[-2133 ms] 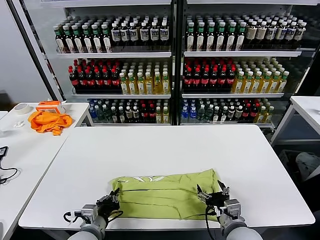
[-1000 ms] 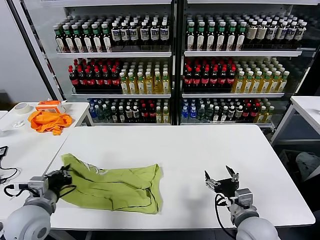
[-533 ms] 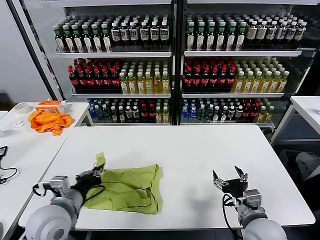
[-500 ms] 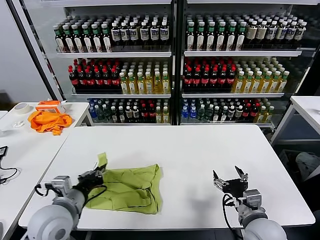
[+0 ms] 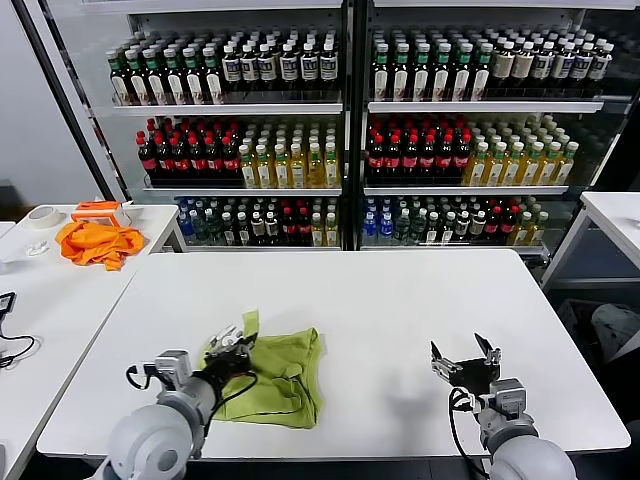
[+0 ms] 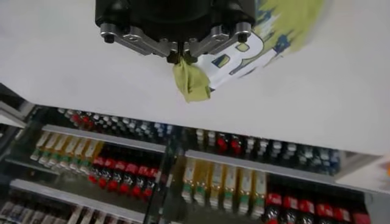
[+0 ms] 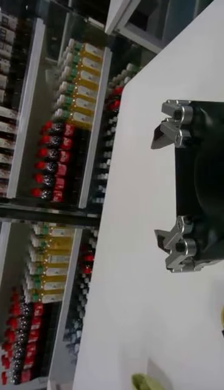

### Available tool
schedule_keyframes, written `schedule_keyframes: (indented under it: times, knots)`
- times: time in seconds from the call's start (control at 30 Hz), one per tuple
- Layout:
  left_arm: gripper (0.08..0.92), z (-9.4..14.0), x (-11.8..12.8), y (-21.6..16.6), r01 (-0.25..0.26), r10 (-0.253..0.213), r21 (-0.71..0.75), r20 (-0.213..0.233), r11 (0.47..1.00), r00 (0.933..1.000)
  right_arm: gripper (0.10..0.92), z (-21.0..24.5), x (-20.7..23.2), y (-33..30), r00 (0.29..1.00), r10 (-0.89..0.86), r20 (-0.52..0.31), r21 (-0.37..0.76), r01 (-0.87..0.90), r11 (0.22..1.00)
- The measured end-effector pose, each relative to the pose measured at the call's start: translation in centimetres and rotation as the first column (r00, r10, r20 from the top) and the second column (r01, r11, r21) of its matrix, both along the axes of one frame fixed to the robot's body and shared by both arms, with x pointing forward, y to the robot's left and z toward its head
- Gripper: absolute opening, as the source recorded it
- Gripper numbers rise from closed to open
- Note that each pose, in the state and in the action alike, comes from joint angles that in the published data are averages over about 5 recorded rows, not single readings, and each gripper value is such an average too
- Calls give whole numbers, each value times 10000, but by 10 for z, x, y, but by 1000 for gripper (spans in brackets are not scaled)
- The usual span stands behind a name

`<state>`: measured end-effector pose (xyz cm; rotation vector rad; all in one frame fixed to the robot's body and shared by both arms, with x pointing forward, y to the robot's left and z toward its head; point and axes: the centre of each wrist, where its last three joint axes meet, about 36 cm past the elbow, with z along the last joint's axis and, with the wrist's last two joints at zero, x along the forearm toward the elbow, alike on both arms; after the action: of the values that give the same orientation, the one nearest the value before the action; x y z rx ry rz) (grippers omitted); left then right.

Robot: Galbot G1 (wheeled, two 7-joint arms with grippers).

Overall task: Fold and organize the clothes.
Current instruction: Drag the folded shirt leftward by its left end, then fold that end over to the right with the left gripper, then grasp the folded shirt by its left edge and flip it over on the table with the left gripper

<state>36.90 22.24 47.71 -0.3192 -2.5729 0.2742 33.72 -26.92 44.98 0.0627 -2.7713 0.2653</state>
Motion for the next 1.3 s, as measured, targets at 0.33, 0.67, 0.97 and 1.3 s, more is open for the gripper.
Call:
schedule_keyframes:
  times: [0.33,0.67,0.97,1.3]
  knots:
    - [215,-6,9,-26,237,-295,-1112,-509,9935,9983,823,-4,1,-1,10000,-53,-59,-59,52,10000]
    - [493,4,10,-51,436,-563,-2703,-393,9618,9976,823,-6,3,2,10000,-20,-38,-15,20,10000]
    - [751,-16,11,-10,-554,582,-864,301,9947,9979,823,-9,6,6,9999,88,60,97,-88,9999]
    - [822,-61,-6,35,-1497,1523,1488,-61,9775,9883,823,-8,5,5,9997,159,157,-21,-159,9999]
